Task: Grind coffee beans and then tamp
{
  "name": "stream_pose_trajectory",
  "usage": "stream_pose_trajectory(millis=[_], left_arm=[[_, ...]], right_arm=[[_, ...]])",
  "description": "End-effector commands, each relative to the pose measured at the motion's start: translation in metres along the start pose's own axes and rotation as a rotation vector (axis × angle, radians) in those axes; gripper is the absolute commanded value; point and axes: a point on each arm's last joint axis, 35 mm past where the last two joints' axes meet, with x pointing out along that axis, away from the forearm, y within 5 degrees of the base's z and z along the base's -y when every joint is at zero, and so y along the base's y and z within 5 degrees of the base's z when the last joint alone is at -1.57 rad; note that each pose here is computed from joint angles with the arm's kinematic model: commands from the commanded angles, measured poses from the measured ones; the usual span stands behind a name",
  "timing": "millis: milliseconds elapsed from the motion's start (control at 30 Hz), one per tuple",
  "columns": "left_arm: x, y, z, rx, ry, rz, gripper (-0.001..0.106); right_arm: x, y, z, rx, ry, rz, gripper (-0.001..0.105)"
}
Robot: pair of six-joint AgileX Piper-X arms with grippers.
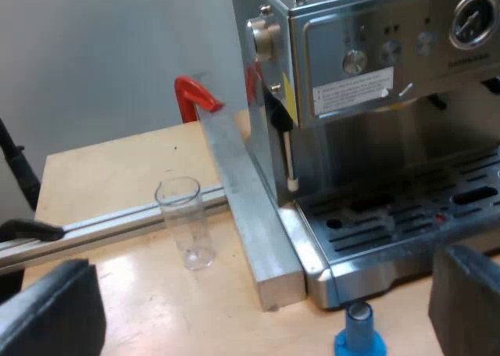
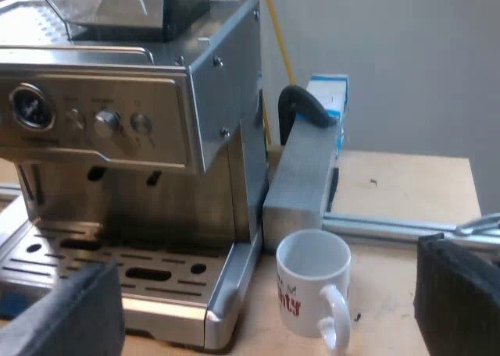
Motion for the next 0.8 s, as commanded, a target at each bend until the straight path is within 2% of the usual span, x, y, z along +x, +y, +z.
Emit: stream_pose_trajectory(millis=[33,333,567,800], left_arm=[[0.014,0.002,0.001,-0.019,0.007,0.027,0.085],[0.053,0.004,-0.009,-0.019,-0.006,0.026,0.085],[0.087,0.008,-0.031,-0.021,0.060,0.032,0.085],[0.104,0.010,-0.050,-0.024,0.136,0.037,0.085]], right_arm=[[0.014,-0.002,-0.002,-0.005,0.010,0.026,0.077],[0.042,-0.004,-0.021,0.008,0.047,0.046,0.077],[0.063,-0.004,-0.041,0.031,0.113,0.071,0.077],[0.078,-0.001,-0.061,0.047,0.180,0.098,0.077]])
